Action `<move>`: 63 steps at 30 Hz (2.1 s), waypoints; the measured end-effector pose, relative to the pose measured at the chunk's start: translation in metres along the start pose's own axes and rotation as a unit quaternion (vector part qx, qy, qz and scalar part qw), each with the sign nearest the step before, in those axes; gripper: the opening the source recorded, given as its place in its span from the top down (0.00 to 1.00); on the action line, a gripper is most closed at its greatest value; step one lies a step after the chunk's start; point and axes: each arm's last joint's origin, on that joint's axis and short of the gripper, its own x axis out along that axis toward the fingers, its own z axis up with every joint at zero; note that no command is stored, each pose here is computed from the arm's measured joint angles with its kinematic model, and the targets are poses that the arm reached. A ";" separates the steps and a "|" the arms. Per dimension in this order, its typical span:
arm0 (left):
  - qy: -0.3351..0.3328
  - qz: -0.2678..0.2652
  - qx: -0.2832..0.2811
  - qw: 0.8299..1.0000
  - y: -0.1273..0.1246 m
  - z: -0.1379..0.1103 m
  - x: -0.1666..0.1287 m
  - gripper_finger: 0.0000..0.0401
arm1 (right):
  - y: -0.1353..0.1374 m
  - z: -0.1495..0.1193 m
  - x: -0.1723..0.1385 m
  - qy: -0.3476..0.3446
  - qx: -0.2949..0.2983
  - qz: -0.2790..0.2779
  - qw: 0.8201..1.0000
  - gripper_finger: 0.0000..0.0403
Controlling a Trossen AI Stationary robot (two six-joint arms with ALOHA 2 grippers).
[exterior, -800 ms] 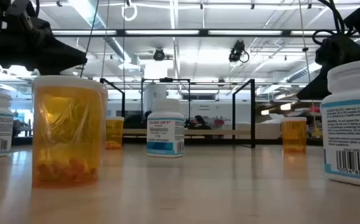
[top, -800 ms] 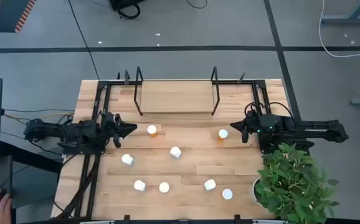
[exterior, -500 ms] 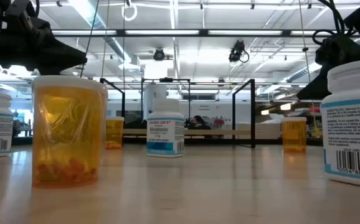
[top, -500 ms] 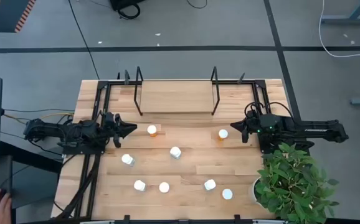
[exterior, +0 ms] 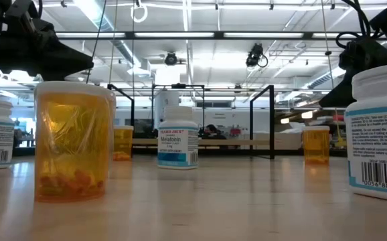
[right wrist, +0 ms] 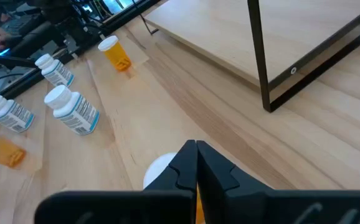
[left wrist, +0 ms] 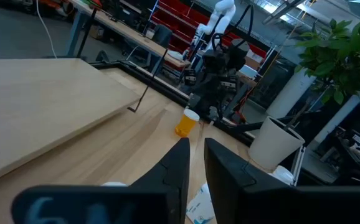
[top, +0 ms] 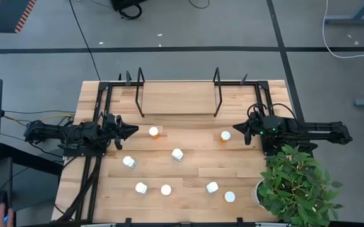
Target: Pick and place medicine bottles onto shelf by color
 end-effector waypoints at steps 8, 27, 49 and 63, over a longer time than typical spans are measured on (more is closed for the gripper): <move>0.000 0.000 0.000 1.000 0.000 0.000 0.000 0.86 | 0.000 0.000 0.000 0.000 0.000 0.000 1.000 0.98; 0.000 0.000 0.000 1.000 0.000 0.000 0.000 0.85 | 0.000 0.000 0.000 0.000 0.000 0.000 1.000 0.98; 0.000 0.000 0.000 1.000 0.000 0.000 0.000 0.86 | 0.000 0.000 0.000 -0.001 -0.076 -0.001 0.997 0.98; -0.028 -0.005 -0.010 1.000 -0.002 0.005 0.000 0.84 | 0.000 0.000 0.000 0.000 -0.074 0.000 0.997 0.98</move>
